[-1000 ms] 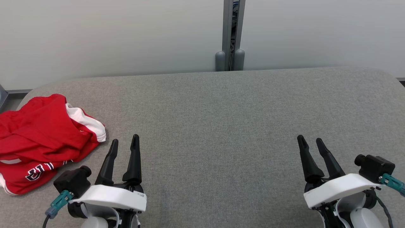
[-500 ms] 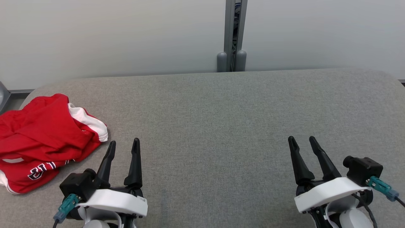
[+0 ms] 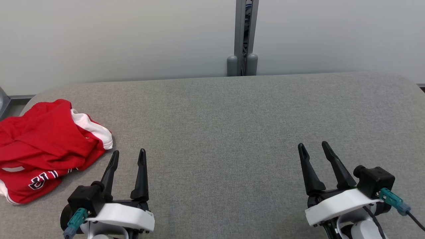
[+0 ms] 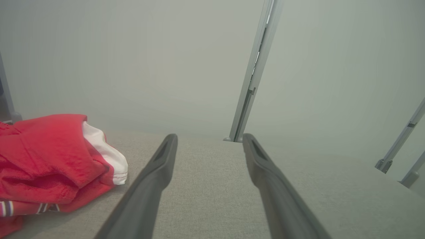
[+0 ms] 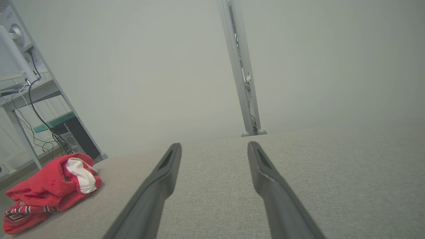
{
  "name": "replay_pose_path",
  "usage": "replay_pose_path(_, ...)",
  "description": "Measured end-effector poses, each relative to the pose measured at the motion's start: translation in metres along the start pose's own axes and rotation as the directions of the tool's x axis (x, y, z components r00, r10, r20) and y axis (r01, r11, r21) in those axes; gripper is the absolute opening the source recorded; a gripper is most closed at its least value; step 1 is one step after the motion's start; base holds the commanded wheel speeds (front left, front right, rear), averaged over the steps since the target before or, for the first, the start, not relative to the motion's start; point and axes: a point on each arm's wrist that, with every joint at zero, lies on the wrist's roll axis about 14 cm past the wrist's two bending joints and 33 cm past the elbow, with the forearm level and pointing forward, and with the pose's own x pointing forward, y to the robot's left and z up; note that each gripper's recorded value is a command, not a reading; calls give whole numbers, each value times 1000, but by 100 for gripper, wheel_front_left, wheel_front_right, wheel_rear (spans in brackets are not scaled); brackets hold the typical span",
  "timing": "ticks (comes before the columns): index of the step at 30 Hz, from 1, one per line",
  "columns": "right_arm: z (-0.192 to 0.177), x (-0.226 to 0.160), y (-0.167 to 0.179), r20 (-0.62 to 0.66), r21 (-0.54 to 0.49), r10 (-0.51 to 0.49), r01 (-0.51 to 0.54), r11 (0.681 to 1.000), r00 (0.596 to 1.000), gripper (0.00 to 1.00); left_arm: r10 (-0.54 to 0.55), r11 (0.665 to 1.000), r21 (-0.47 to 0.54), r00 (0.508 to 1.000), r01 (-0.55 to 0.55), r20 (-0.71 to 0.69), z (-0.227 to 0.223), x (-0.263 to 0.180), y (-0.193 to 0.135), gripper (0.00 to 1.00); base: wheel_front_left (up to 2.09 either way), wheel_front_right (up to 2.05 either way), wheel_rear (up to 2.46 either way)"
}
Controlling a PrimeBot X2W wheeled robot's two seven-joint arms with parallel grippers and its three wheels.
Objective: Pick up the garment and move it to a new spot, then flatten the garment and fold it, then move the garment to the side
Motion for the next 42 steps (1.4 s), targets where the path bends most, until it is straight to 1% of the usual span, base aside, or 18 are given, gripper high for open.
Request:
replay_pose_path(10, -5, -4, -4, -7, -81, -3, 3, 997, 1000, 100, 0, 999, 53, 1000, -1, 13, 2, -3, 1, 100, 0, 0, 0)
replay_pose_path(20, -6, -4, 4, 1, -150, 32, -31, 988, 999, 100, -3, 992, 129, 1000, 1, 18, 1, -4, 2, 100, 0, 0, 0)
replay_pose_path(30, -3, -1, 12, 15, -220, 70, -65, 973, 997, 100, -13, 980, 199, 1000, 8, 22, 1, -3, 1, 100, 0, 0, 0)
replay_pose_path(42, -2, -1, 15, 18, -227, 79, -73, 971, 997, 100, 2, 979, 203, 1000, -6, 23, 1, -5, 5, 100, 0, 0, 0)
